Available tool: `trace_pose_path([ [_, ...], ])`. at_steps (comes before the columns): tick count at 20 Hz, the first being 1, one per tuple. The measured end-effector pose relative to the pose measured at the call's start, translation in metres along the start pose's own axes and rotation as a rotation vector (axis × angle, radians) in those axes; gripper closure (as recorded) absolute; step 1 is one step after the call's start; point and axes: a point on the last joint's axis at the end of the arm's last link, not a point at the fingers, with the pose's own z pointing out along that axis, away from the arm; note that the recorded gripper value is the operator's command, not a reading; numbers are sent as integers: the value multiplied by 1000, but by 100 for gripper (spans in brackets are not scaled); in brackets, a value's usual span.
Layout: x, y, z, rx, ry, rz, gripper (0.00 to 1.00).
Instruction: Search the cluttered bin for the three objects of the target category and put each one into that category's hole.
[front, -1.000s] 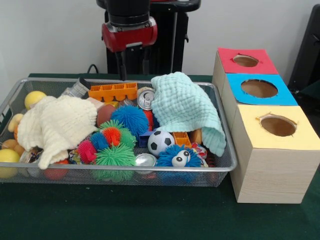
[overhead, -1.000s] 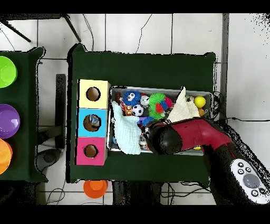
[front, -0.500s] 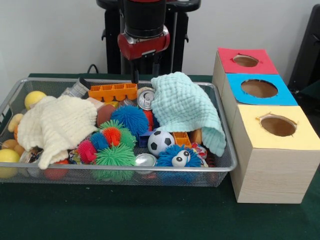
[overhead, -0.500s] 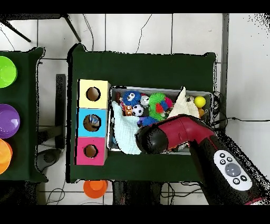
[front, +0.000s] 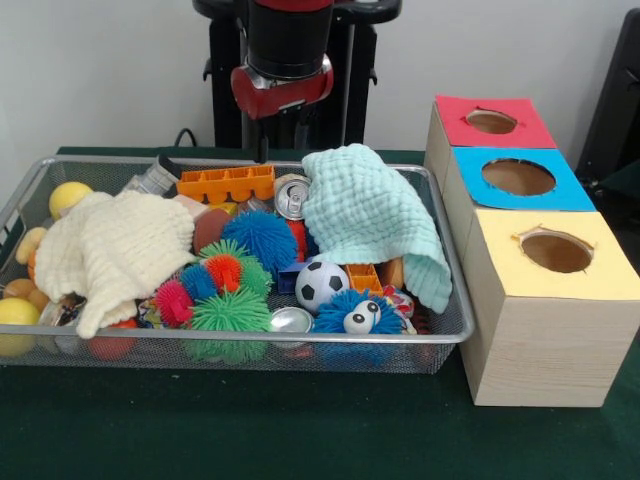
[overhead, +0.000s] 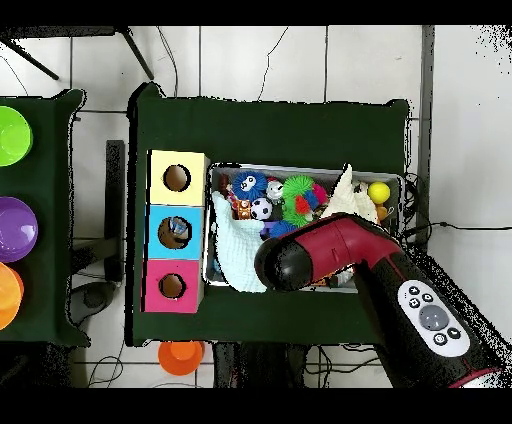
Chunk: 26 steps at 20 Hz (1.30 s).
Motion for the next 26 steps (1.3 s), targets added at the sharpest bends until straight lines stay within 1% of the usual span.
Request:
trace_pose_path([
  [4,0,-1,3,-2,4,-1,0],
  [9,2,0,11,-24,7,5,0],
  [17,7,7,30,-78,18,11,0],
  [21,10,14,42,-83,31,-11,0],
  [23,11,16,48,-79,39,-25,0],
  [24,12,19,52,-72,46,-41,0],
  [26,12,21,55,-68,51,-50,0],
])
